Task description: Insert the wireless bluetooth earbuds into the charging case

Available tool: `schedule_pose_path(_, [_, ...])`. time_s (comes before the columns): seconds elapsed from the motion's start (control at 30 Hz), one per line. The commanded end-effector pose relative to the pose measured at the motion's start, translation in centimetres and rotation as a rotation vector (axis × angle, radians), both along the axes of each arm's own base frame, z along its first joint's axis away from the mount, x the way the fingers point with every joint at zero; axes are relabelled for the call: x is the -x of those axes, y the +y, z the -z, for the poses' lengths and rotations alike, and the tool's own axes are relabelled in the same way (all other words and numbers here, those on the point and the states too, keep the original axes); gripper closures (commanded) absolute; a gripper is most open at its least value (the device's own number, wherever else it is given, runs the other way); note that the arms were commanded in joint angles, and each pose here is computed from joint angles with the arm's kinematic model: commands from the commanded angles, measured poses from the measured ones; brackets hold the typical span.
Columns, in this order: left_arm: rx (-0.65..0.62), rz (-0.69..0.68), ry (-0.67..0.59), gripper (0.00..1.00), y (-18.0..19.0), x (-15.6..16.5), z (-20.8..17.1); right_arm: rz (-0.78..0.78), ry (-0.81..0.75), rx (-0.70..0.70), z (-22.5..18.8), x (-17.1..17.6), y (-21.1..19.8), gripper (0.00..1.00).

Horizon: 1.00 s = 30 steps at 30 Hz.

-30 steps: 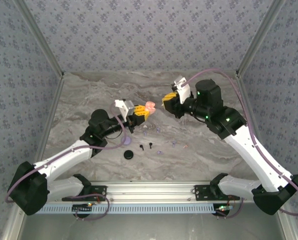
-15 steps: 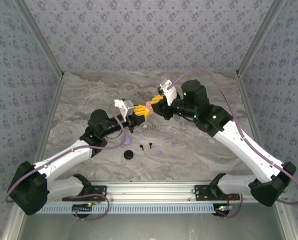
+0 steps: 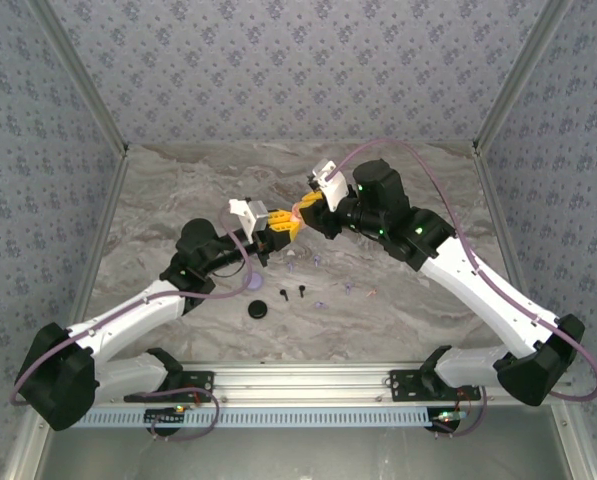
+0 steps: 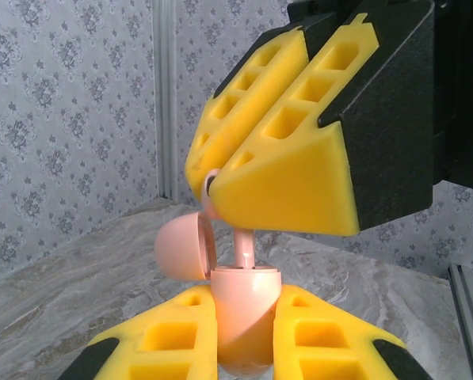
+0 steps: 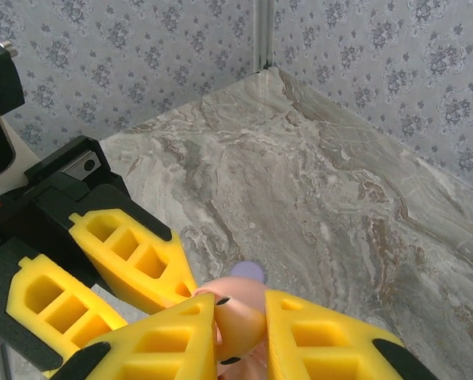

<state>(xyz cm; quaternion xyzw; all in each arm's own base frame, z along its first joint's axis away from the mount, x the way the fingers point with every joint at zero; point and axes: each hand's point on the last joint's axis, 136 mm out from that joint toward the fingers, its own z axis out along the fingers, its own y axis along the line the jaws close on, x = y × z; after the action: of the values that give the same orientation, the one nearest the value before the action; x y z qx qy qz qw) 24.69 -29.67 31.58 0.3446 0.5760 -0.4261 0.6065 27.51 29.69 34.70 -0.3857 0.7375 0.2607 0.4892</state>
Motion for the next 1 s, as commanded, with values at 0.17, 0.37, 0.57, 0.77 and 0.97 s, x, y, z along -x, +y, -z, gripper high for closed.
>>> schedule_pose_path(0.17, [0.049,0.016,-0.044,1.00,-0.1,0.6,-2.1,-0.042,0.018,0.042,1.5,0.8,0.5,0.79])
schedule_pose_path(0.37, [0.050,0.017,-0.043,1.00,-0.1,0.5,-2.1,-0.065,0.037,0.040,1.8,1.3,0.8,0.79])
schedule_pose_path(0.57, [0.054,0.019,-0.045,1.00,-0.2,0.6,-2.2,-0.079,0.052,0.069,2.2,1.6,0.8,0.79])
schedule_pose_path(0.77, [0.046,0.015,-0.045,1.00,-0.2,0.5,-2.0,-0.043,0.033,0.116,2.5,1.3,0.1,0.79])
schedule_pose_path(0.97, [0.039,0.011,-0.047,1.00,-0.2,0.5,-1.9,-0.032,0.027,0.123,2.5,1.3,-0.2,0.79])
